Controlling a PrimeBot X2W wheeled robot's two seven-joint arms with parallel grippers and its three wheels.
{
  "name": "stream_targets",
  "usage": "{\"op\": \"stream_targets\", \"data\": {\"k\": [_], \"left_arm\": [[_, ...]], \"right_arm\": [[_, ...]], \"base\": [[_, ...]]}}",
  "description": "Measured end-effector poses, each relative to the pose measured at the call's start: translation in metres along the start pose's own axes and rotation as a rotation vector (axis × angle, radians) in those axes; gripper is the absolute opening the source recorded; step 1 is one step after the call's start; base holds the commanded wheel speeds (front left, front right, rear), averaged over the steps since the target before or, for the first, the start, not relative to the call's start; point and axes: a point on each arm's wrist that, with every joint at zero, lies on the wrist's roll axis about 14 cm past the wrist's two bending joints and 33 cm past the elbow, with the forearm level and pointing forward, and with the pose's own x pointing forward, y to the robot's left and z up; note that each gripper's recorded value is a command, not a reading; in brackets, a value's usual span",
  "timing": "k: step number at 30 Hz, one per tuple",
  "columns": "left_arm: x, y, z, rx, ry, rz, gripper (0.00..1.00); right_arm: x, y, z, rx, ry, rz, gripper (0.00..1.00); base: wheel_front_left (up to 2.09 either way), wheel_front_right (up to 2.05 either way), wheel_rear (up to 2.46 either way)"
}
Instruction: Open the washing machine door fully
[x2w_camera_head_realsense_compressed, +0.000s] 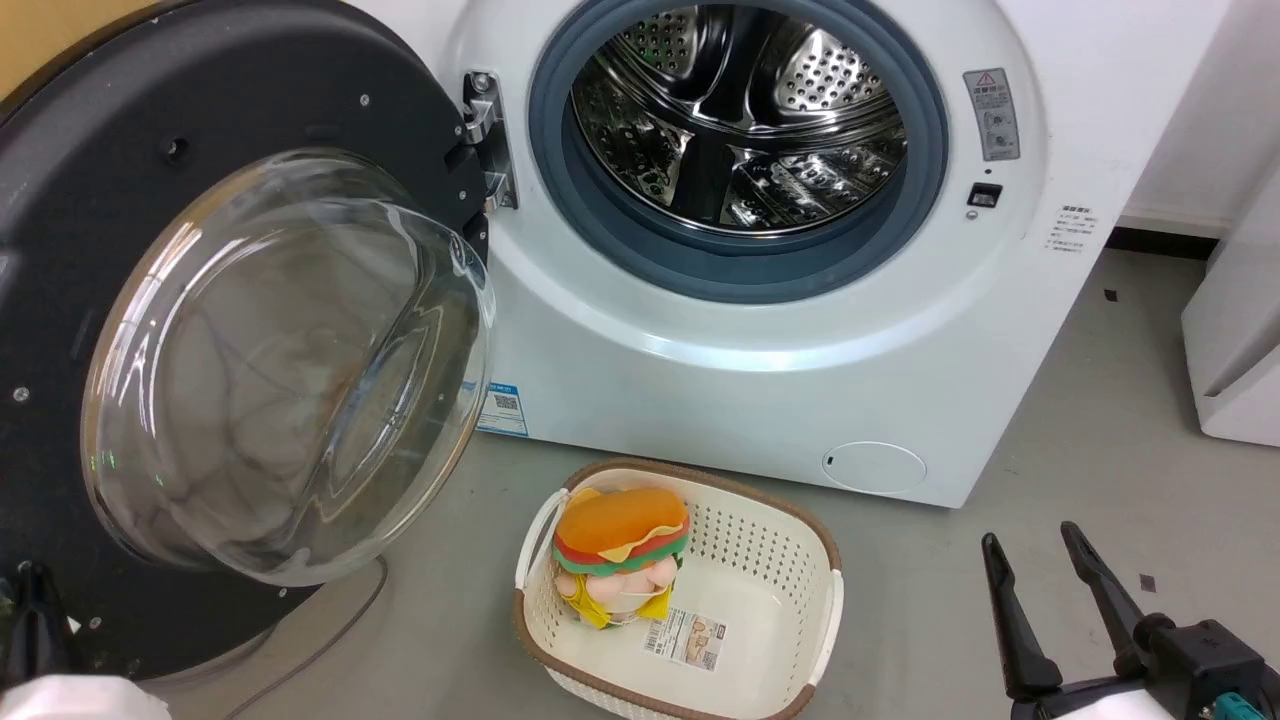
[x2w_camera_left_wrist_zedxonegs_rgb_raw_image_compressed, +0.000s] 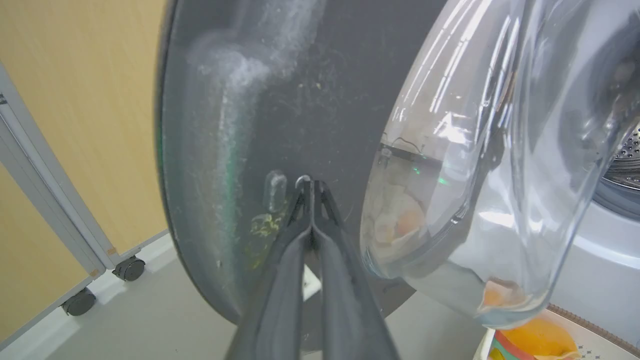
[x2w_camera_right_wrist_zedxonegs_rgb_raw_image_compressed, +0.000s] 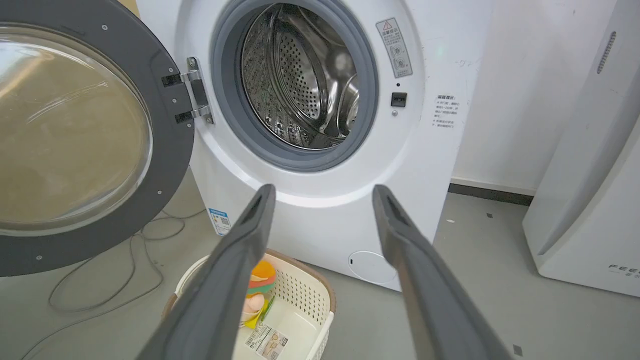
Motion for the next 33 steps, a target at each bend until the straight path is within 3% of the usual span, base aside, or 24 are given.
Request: {"op": "stream_targets", "data": {"k": [8, 10, 11, 18, 33], "left_arm": [[-0.029, -0.013, -0.017, -0.012, 0.036, -0.029, 0.00], [-0.040, -0.020, -0.023, -0.012, 0.049, -0.050, 0.87], [-0.045, -0.026, -0.025, -0.002, 0.056, -0.069, 1.00], [-0.077, -0.079, -0.025, 0.029, 0.045, -0.234, 1.00], [-0.093, -0.194, 0.010, -0.074, -0.058, -0.563, 1.00]], "right_arm": [[-0.003, -0.001, 0.004, -0.004, -0.008, -0.004, 1.00], [-0.004, -0.001, 0.005, -0.005, -0.010, -0.005, 1.00], [-0.005, 0.000, 0.005, -0.005, -0.010, -0.004, 1.00], [-0.011, -0.003, 0.006, -0.010, -0.006, -0.019, 1.00], [-0.036, -0.031, 0.011, -0.036, 0.003, -0.121, 1.00]], "base": [[0.00, 0.00, 0.00], [0.00, 0.00, 0.00], [0.00, 0.00, 0.00], [0.00, 0.00, 0.00], [0.00, 0.00, 0.00]]}}
